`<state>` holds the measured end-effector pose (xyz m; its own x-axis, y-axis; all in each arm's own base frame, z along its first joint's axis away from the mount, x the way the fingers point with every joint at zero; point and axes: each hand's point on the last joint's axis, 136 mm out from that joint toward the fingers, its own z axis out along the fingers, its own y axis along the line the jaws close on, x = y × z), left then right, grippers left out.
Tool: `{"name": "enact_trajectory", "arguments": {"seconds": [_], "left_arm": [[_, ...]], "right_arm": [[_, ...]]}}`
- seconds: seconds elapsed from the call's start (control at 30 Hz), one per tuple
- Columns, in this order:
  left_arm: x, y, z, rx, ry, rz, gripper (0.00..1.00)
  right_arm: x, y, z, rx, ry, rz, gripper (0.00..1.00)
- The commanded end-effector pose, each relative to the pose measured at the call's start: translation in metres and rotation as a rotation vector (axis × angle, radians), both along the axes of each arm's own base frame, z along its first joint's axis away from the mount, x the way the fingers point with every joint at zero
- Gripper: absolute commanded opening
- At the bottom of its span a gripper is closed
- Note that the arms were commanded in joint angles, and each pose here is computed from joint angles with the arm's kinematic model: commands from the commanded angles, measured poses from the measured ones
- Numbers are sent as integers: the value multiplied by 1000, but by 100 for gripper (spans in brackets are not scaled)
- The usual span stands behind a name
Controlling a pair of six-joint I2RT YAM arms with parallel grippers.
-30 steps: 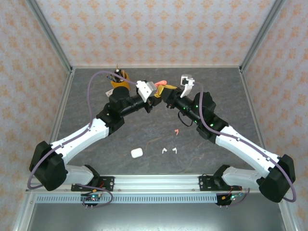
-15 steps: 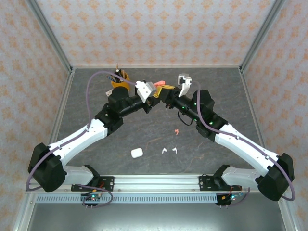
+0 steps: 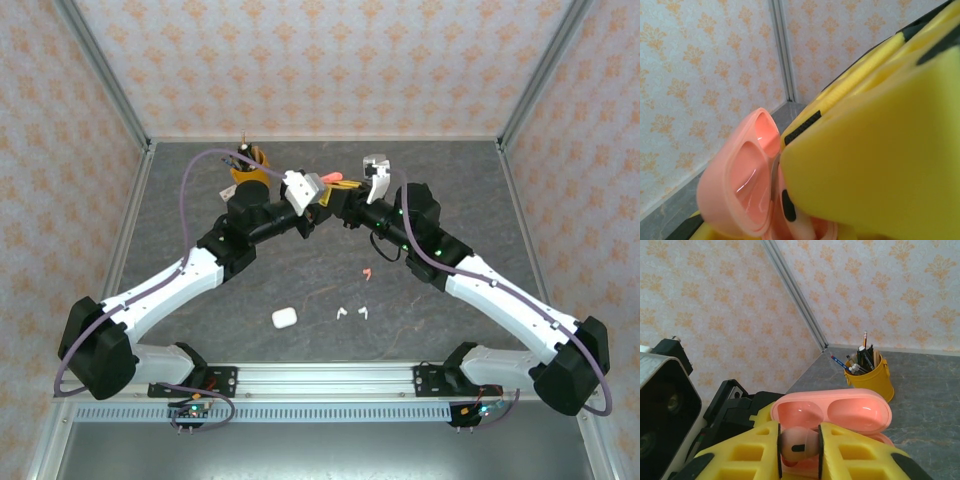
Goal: Insert the wireless bluetooth earbuds into the charging case
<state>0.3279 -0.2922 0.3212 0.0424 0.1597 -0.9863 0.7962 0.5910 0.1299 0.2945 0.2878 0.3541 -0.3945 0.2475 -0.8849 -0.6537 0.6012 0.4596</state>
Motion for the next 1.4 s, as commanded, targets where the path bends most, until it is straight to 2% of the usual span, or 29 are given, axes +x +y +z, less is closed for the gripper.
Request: {"name": "enact_trajectory", "arguments": {"seconds": [0.0,0.43,0.6,0.73,0.87,0.97,1.17,1.37], "left_arm": [[-39,-13,68,-150,-175,-145,0],[-34,-14,57,-172,-130,-134,0],[-29,-11,50,-163,-128,-97,0],[-21,-5,42,-145,-140,-36,0],[-19,3,38,-123,-173,8,0],[-20,8,41,-111,-203,29,0],[-22,14,44,-72,-231,49,0],[-22,24,48,-58,-261,100,0]], "right_arm": [[18,-11,-45,-79,146,-88,30],[28,-19,-39,-26,188,-143,36],[21,-20,-20,26,182,-117,44],[2,-35,8,60,153,-112,54],[-13,-60,12,45,163,-176,63],[-16,-86,0,8,199,-284,67],[-10,-123,-52,-132,336,-481,70],[-3,-129,-124,-412,567,-557,71]]}}
